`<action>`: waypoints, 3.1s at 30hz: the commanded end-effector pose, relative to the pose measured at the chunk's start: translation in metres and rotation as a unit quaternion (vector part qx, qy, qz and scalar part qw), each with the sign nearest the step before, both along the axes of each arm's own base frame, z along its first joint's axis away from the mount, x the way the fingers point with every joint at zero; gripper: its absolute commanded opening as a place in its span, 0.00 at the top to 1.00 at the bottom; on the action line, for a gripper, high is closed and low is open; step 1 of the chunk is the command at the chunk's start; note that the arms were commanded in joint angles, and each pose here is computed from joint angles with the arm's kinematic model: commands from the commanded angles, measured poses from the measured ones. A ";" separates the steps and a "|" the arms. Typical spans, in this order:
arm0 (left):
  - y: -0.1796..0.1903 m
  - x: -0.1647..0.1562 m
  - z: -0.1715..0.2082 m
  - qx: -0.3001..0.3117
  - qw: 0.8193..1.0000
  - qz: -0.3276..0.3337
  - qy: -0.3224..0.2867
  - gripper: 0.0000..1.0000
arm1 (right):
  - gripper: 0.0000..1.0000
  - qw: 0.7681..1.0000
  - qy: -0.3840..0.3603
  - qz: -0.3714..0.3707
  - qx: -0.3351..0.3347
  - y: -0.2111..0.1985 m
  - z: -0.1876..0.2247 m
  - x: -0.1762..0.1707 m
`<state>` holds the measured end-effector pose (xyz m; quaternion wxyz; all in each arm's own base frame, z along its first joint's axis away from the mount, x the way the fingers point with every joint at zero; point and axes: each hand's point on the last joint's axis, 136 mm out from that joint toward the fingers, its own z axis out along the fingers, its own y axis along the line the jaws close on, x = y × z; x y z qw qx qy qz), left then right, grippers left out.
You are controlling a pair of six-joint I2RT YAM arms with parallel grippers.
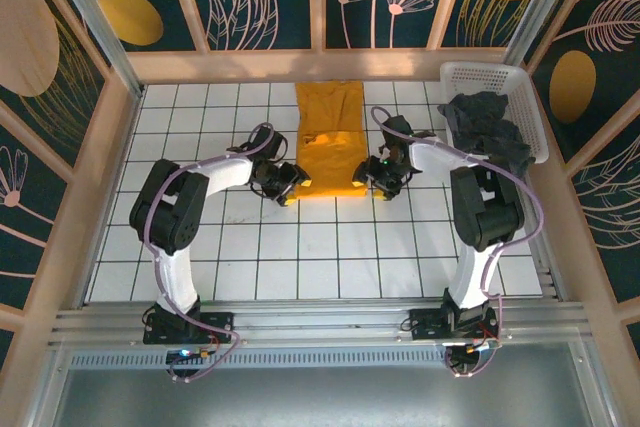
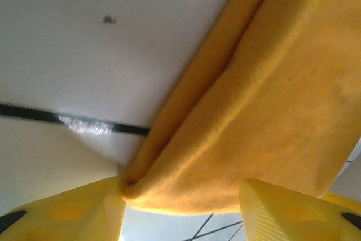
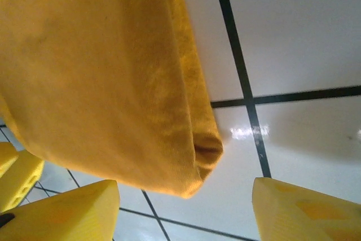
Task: Fold and stack the t-shirts
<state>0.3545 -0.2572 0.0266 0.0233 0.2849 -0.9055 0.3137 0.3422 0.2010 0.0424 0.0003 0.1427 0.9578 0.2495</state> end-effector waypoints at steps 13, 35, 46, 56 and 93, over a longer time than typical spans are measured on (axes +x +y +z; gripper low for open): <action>-0.017 0.041 0.034 -0.017 0.999 0.004 -0.045 1.00 | 1.00 0.997 -0.010 -0.073 0.037 0.007 0.017 0.048; 0.006 -0.067 0.040 -0.020 0.992 -0.120 0.020 1.00 | 1.00 0.994 0.038 0.081 0.057 0.024 0.048 -0.061; 0.021 -0.109 0.078 -0.014 0.990 -0.137 -0.015 1.00 | 1.00 0.990 0.044 0.113 0.073 0.031 0.089 -0.124; 0.016 -0.013 0.166 -0.030 0.990 -0.071 -0.117 1.00 | 1.00 0.997 -0.038 0.049 0.047 0.020 0.149 -0.036; -0.014 0.045 0.063 -0.125 0.984 0.119 -0.053 0.37 | 0.34 0.972 -0.204 -0.049 0.110 0.008 0.130 0.059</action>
